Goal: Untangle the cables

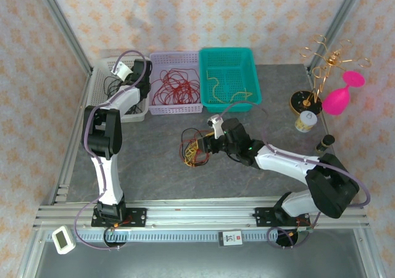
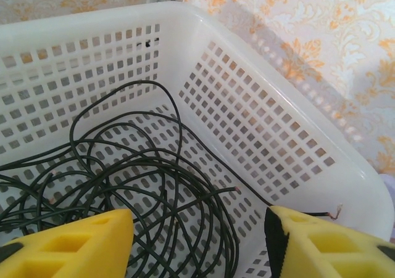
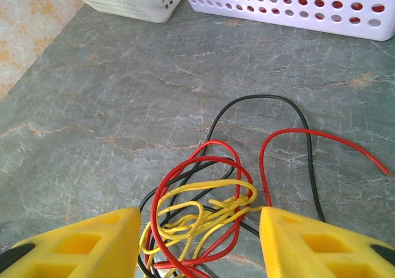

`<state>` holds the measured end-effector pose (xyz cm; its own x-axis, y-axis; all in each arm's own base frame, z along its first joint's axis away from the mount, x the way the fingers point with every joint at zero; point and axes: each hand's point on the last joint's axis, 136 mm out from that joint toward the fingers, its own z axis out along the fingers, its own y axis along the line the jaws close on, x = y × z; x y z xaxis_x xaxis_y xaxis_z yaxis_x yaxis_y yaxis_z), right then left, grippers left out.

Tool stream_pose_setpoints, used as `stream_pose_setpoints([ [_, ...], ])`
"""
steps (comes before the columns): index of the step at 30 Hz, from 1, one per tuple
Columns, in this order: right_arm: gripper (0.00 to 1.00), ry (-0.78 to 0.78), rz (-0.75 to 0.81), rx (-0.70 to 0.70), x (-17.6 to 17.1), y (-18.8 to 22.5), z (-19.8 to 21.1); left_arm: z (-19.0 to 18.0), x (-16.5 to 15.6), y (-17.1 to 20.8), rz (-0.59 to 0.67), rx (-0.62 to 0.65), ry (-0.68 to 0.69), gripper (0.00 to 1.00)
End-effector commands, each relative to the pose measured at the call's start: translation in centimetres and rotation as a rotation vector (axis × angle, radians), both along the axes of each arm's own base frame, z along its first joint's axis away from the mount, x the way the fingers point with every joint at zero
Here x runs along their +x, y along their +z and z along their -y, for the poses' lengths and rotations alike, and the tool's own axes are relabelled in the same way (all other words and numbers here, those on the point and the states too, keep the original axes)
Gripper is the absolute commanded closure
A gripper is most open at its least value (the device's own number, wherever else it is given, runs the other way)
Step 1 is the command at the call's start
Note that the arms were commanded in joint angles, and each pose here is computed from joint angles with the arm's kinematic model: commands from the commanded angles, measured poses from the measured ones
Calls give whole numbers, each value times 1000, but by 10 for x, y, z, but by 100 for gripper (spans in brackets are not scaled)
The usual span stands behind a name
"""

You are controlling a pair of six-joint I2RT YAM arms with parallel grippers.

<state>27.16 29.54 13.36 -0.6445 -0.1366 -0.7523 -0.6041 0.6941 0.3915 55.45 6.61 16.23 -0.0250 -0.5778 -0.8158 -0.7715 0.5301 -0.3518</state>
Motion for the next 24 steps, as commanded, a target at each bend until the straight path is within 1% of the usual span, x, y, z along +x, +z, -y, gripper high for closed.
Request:
stream_pose_setpoints([
  [1,47,-23,31,-11,8,6,2,-1,6,2,-15,0,-12,31],
  [2,47,-26,30,-13,8,6,2,-1,5,4,-14,4,-12,25],
  [3,47,-29,31,-12,8,6,3,-2,4,7,-11,7,-15,21],
  [5,47,-33,34,-9,9,7,3,-1,2,16,3,10,-22,15],
  [7,47,-42,35,-9,10,8,4,2,0,23,16,8,-55,15],
  [10,47,-76,26,-9,14,11,7,17,-2,42,37,-3,-148,22],
  [13,47,-136,-3,-28,20,11,16,45,-16,68,64,18,-255,23],
  [16,51,-280,-63,-101,30,4,44,81,-40,82,64,37,-387,25],
  [18,51,-384,-123,-145,32,-1,69,108,-63,86,45,72,-480,26],
  [19,51,-408,-152,-154,29,-3,78,119,-75,82,32,80,-526,26],
  [22,51,-412,-216,-168,15,-7,90,151,-114,74,6,71,-669,28],
  [24,51,-392,-240,-175,5,-8,93,168,-144,58,-22,39,-754,32],
])
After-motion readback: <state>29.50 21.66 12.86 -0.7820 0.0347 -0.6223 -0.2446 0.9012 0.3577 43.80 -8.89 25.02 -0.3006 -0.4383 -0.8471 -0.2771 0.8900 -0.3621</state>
